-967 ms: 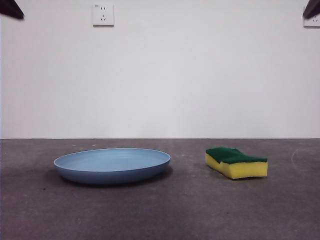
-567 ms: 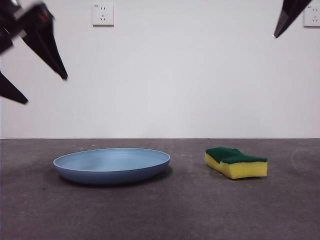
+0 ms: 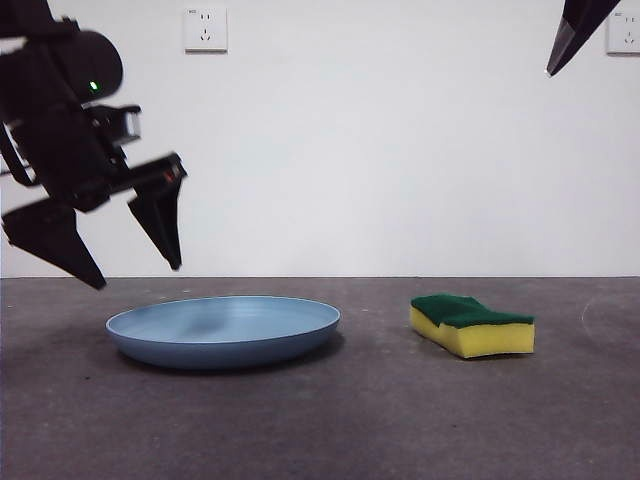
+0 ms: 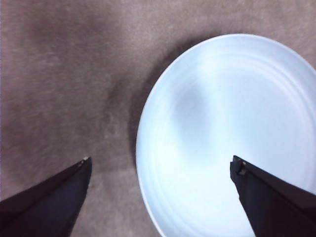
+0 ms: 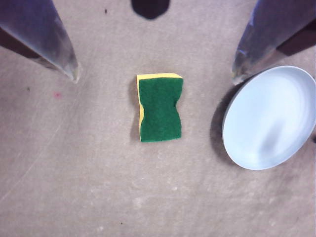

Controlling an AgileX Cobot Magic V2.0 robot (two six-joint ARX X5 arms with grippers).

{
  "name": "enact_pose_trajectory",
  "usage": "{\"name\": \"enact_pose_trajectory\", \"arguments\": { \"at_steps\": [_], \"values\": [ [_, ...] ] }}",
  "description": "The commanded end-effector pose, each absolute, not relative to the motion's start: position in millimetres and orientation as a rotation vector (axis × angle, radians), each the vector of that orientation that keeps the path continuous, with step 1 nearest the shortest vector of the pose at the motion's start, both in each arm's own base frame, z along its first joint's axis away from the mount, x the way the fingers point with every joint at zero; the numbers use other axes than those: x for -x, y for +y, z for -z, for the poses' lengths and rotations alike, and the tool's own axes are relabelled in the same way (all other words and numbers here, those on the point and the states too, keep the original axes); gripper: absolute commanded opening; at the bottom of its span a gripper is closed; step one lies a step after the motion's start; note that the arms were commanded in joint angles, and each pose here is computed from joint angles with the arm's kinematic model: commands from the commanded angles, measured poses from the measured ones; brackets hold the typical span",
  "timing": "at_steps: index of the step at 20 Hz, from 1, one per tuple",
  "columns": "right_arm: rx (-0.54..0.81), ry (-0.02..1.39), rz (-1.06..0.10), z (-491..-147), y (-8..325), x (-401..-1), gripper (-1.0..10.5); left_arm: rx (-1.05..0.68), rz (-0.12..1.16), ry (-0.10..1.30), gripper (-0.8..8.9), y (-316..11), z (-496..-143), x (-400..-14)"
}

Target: Pick up the plate,pick up the cloth,clean the plate with the cloth

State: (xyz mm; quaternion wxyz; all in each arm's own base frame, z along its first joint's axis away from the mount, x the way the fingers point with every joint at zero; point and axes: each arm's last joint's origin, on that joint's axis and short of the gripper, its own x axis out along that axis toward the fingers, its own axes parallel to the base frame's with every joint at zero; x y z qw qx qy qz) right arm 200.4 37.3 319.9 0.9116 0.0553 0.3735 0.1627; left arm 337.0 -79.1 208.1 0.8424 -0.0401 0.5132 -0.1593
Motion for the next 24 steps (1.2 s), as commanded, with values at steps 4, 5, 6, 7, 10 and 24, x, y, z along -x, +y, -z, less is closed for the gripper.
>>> {"name": "enact_pose_trajectory", "arguments": {
  "at_steps": [4, 5, 6, 7, 10, 24],
  "values": [
    [-0.141, 0.776, -0.327, -320, 37, -200, 5.4, 0.027, 0.302, 1.148, 4.69, -86, -176, -347],
    [-0.141, 0.776, -0.327, -320, 37, -200, 5.4, 0.027, 0.302, 1.153, 4.69, -86, -172, -348],
    [-0.141, 0.777, -0.326, -320, 37, -200, 5.4, 0.027, 0.300, 1.162, 4.68, -87, -169, -349],
    [-0.141, 0.781, -0.326, -320, 37, -200, 5.4, 0.026, 0.299, 1.173, 4.67, -87, -164, -350],
    [-0.141, 0.783, -0.326, -320, 37, -200, 5.4, 0.021, 0.301, 1.205, 4.26, -89, -154, -351],
    [-0.140, 0.759, -0.329, -322, 38, -201, 5.4, -0.078, 0.388, 1.194, -0.07, -105, -172, -349]
  ]
}}
